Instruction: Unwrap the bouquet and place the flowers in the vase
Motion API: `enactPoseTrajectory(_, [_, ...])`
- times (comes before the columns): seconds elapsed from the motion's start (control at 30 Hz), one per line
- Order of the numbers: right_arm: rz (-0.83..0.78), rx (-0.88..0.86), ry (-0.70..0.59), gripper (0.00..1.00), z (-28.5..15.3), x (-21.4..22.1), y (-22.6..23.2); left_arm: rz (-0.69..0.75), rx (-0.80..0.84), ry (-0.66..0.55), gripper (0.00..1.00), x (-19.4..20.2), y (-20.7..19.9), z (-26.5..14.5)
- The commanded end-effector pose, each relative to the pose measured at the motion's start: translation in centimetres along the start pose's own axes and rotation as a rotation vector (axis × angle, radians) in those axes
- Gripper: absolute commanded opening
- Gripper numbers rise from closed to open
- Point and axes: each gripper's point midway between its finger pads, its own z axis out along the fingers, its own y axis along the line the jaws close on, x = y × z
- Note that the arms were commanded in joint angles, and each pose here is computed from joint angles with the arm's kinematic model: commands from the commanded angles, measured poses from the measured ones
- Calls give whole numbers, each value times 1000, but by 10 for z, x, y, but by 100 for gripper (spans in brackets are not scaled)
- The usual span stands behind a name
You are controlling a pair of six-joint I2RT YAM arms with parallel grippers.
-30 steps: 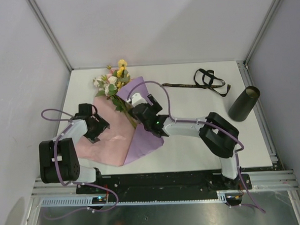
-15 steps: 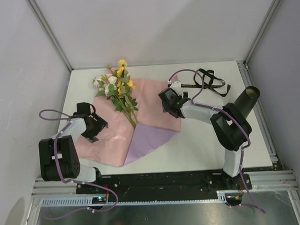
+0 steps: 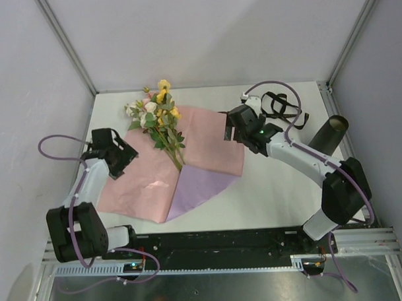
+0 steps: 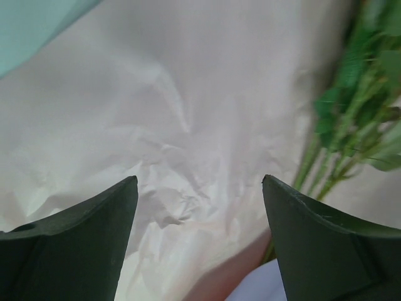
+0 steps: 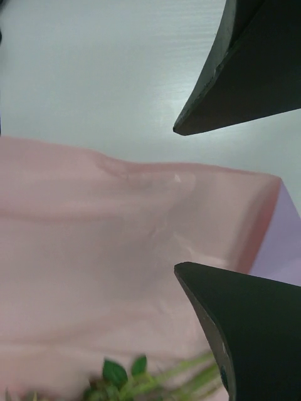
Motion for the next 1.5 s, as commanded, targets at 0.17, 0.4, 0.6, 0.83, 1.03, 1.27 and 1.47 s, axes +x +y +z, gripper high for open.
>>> enactPoseTrajectory(0.17, [-111, -771, 108, 92, -37, 14, 137, 199, 254, -24, 87, -6, -39, -44])
enactPoseTrajectory(0.4, [-210, -1138, 285, 93, -30, 63, 190, 137, 243, 108, 90, 25, -29, -26])
enactPoseTrajectory(0.6, [-224, -1144, 393, 90, -2, 90, 199, 63, 129, 135, 90, 25, -16, -1])
enactPoseTrajectory(0.83, [-256, -1256, 488, 88, -1, 121, 201, 13, 18, 157, 91, 22, -5, 25])
enactPoseTrajectory(1.03, [-286, -1313, 535, 87, -11, 126, 198, -14, -39, 210, 91, 28, 0, 45])
enactPoseTrajectory(1.27, [-354, -1330, 591, 84, -42, 139, 184, -14, -61, 191, 91, 24, 4, 47])
enactPoseTrajectory(1.47, [-410, -1295, 628, 82, -83, 156, 160, -13, -64, 193, 91, 24, 5, 48])
